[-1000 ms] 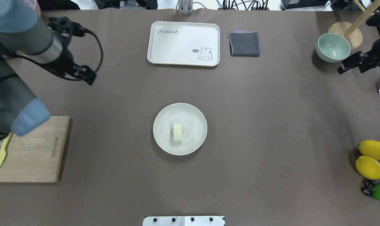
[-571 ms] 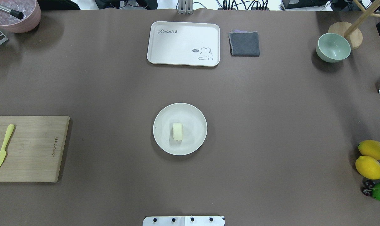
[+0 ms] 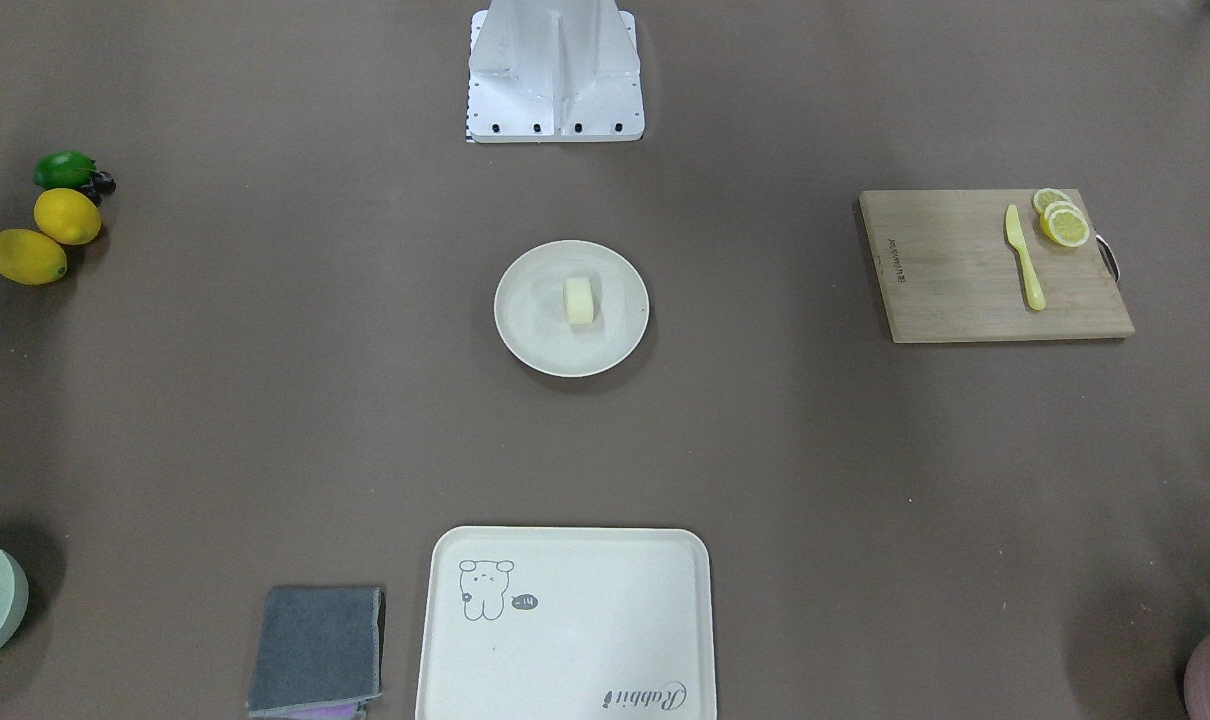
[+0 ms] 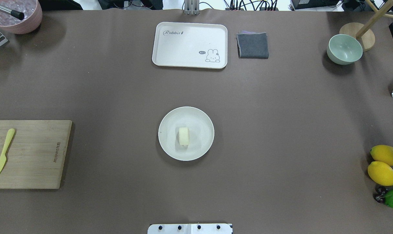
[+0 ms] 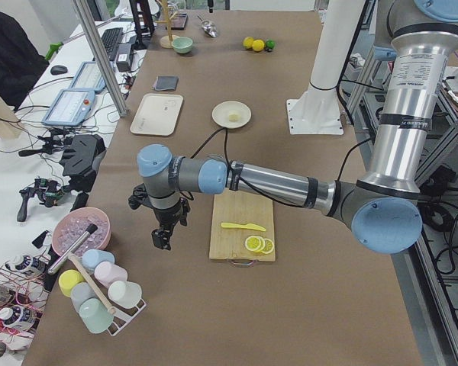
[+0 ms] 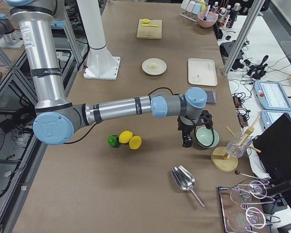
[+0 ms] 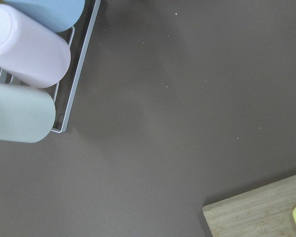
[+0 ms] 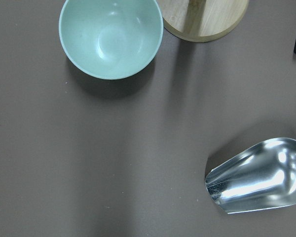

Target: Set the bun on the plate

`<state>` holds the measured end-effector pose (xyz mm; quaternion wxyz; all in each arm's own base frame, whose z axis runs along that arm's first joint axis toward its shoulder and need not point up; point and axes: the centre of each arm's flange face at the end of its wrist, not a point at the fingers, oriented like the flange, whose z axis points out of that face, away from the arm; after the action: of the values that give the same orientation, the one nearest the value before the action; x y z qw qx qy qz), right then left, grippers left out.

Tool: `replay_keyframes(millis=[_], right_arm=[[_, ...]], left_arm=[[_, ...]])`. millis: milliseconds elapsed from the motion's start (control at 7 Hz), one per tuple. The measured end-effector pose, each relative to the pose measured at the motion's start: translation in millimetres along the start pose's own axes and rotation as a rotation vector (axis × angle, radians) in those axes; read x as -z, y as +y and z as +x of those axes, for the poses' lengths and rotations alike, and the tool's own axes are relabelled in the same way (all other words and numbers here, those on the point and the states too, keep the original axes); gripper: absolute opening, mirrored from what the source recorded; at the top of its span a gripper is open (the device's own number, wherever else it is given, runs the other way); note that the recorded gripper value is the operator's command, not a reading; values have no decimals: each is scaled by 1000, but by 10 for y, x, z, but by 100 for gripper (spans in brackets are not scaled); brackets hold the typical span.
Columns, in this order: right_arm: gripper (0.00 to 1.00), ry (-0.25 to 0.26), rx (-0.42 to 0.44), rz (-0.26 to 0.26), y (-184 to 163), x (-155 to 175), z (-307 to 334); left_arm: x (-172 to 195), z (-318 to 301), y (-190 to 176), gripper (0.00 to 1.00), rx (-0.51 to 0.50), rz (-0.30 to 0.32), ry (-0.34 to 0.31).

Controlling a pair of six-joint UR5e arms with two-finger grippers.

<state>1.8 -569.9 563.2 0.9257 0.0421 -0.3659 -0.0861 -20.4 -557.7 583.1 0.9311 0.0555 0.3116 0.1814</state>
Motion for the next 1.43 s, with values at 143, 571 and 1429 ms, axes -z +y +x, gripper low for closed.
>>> replay_keyframes(millis=[143,571,1429], right_arm=[[100,2,-2,-2,9,-11,12],[100,-7,3,4,6,19,-23],[100,-24,4,7,56,17,-39]], left_arm=[[-16,0,1,98,7,-6,5],[-99,40,78,98,35,1,103],[-40,94,147,98,27,17,118]])
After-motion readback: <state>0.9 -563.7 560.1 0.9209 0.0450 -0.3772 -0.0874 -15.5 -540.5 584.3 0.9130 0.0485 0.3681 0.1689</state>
